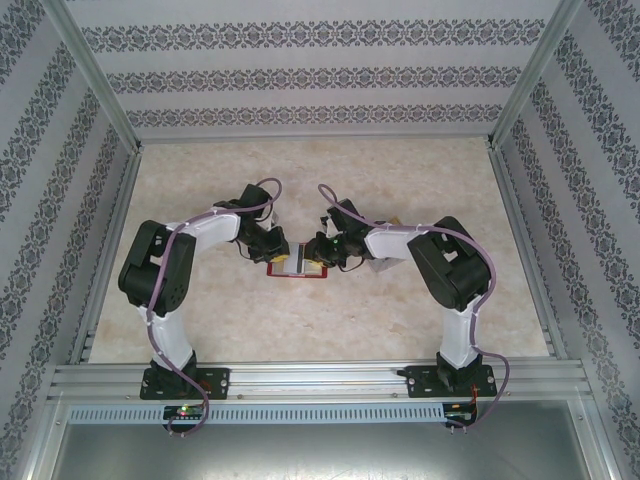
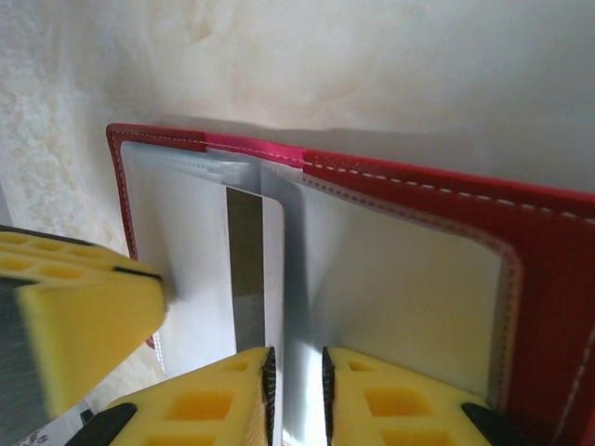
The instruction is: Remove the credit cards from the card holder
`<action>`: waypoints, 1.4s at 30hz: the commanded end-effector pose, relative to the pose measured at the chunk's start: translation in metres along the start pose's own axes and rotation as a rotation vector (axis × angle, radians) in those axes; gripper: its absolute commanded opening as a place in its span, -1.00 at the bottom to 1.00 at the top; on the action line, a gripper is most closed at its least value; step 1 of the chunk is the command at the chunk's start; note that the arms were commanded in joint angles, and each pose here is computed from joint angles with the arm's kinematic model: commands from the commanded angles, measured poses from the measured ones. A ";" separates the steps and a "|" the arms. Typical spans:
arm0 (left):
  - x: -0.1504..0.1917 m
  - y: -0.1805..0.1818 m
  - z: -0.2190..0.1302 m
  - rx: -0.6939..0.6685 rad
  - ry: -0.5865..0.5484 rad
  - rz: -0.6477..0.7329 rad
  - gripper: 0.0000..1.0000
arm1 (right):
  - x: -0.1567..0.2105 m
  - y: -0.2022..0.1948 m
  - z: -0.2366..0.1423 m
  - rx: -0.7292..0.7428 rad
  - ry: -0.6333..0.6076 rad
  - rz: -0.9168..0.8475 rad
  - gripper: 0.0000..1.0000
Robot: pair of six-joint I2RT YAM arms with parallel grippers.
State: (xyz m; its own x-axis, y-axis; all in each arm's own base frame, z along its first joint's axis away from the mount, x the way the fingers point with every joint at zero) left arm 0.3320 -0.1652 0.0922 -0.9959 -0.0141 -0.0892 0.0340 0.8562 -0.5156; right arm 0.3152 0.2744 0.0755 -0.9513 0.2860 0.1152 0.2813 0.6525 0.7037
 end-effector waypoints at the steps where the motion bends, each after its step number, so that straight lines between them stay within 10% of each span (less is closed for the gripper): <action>1: 0.004 0.008 0.009 -0.068 0.036 -0.036 -0.75 | -0.003 0.002 0.005 0.007 0.004 0.008 -0.51; 42: 0.001 0.004 0.005 -0.043 -0.001 -0.070 -0.20 | -0.002 0.003 -0.030 -0.094 -0.046 -0.028 -1.00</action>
State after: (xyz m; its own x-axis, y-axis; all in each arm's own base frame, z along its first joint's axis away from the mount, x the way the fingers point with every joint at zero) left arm 0.3366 -0.1690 0.0949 -0.9942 -0.0542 -0.0924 0.0033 0.8471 -0.5314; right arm 0.3190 0.2610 0.0895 -0.9408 0.3241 0.0990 0.2811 0.5832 0.7622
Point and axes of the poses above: each hand's point on the last joint's axis, 136 mm out from that joint toward the fingers, its own z axis out along the fingers, its own y axis along the line the jaws close on, x = y × z, the point moved 7 cm from there along -z, back along the fingers, and after that the axes turned 14 degrees about z, right-handed, at the moved point
